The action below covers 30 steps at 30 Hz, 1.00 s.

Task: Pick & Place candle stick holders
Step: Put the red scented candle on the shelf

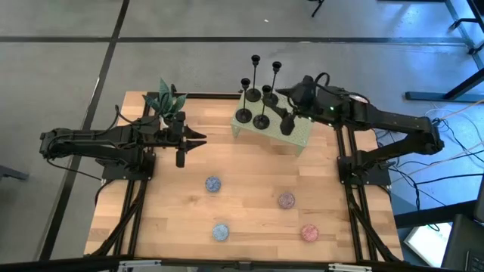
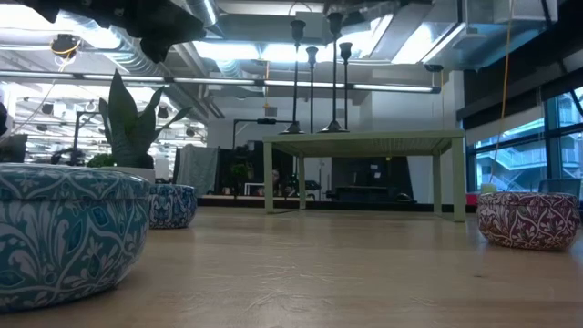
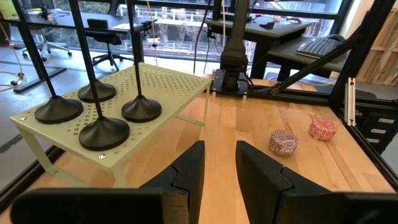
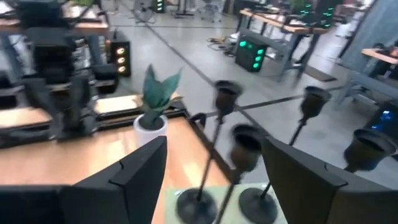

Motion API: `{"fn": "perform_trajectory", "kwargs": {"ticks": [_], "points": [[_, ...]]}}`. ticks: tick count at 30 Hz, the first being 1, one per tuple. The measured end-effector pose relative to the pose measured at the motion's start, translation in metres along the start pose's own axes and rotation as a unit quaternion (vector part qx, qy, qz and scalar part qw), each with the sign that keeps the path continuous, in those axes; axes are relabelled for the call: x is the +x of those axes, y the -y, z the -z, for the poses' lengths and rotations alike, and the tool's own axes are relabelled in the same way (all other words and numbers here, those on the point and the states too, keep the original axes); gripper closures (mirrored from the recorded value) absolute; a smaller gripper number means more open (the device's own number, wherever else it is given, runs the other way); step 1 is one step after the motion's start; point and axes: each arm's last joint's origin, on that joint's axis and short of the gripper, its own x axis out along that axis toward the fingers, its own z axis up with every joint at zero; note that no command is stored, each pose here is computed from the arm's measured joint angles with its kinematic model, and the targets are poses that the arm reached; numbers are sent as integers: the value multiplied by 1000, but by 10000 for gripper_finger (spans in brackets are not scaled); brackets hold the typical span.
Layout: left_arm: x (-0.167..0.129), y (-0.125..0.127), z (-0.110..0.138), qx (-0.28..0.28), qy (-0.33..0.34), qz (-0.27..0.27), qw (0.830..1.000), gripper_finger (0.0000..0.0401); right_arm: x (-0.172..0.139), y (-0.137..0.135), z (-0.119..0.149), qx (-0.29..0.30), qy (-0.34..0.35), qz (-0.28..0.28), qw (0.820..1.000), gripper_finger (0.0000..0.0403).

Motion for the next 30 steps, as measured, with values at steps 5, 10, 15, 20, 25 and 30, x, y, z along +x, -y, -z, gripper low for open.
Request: {"fn": "perform_trajectory", "kwargs": {"ticks": [5,10,15,20,25,30], "points": [[0,0,0,0,-1,0,1000,315,-24,-17,6,-3,-36,-49,998,133],[0,0,0,-5,0,0,1000,315,-41,-43,21,4,-112,-118,987,133],[0,0,0,-6,0,0,1000,315,-48,-77,42,21,-211,-177,961,133],[0,0,0,-5,0,-1,1000,315,-48,-115,65,29,-295,-202,933,133],[0,0,0,-8,1,-1,1000,315,-41,-149,87,32,-356,-214,909,133],[0,0,0,-17,0,-1,1000,315,-32,-170,107,38,-403,-195,893,133]]}}
